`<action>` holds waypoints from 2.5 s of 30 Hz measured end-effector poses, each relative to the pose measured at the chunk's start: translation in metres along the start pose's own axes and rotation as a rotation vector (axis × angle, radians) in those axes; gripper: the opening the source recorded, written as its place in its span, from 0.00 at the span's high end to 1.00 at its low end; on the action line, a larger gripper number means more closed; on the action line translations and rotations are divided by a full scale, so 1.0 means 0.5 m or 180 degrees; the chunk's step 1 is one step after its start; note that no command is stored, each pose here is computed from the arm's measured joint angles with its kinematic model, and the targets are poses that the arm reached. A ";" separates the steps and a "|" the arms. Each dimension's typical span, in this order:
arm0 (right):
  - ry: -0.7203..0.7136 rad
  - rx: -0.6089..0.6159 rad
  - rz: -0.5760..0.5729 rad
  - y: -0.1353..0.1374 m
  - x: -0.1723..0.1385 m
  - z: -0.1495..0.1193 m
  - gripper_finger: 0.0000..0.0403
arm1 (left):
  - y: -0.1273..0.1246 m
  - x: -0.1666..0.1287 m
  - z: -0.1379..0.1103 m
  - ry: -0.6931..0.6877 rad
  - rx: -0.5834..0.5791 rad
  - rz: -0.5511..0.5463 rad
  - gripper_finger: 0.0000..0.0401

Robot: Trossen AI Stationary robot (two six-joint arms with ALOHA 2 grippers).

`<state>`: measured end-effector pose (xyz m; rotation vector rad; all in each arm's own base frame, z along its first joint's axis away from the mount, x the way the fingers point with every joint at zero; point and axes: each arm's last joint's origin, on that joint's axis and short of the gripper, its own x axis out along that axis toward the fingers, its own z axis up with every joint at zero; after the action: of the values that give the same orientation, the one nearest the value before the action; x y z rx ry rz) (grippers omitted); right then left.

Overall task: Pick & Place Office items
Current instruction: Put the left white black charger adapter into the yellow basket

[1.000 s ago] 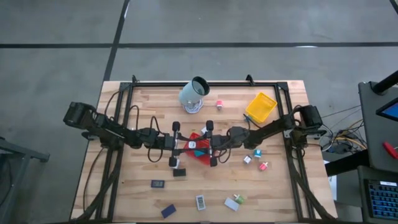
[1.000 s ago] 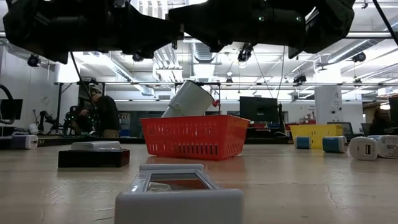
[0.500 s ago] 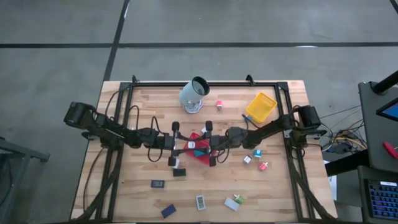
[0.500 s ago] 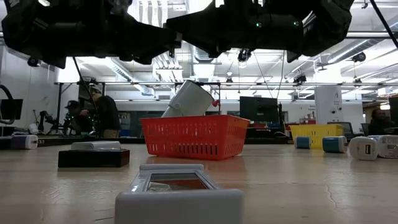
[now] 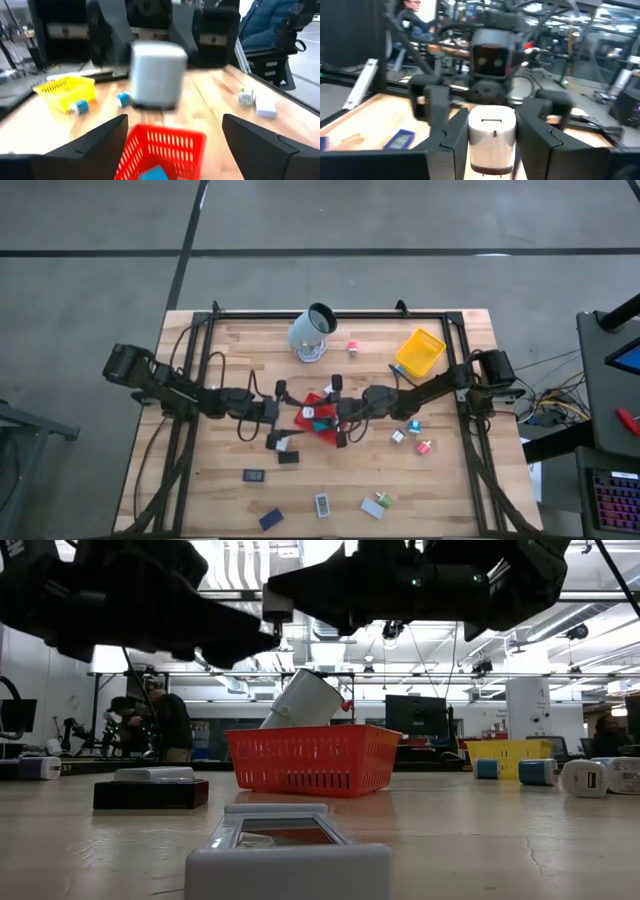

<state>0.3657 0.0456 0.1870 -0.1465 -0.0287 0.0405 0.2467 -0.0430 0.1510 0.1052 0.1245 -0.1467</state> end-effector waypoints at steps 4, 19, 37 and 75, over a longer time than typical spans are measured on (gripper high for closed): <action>0.0059 -0.0004 -0.0331 -0.006 -0.002 -0.003 0.69 | -0.002 -0.012 -0.017 0.0101 -0.0124 -0.0009 0.18; 0.0182 -0.0034 -0.1153 -0.021 -0.006 -0.004 0.69 | -0.002 -0.024 -0.032 0.0176 -0.0156 0.0013 0.18; 0.0271 0.0014 -0.2008 -0.035 -0.014 -0.004 0.69 | -0.002 -0.024 -0.032 0.0177 -0.0155 0.0037 0.18; 0.1034 -0.0251 -0.4047 -0.100 -0.138 -0.112 0.69 | -0.002 -0.025 -0.032 0.0179 -0.0155 0.0039 0.18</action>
<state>0.3004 -0.0149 0.1373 -0.1911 0.2040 -1.2540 0.2326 -0.0403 0.1367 0.0617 0.1835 -0.1283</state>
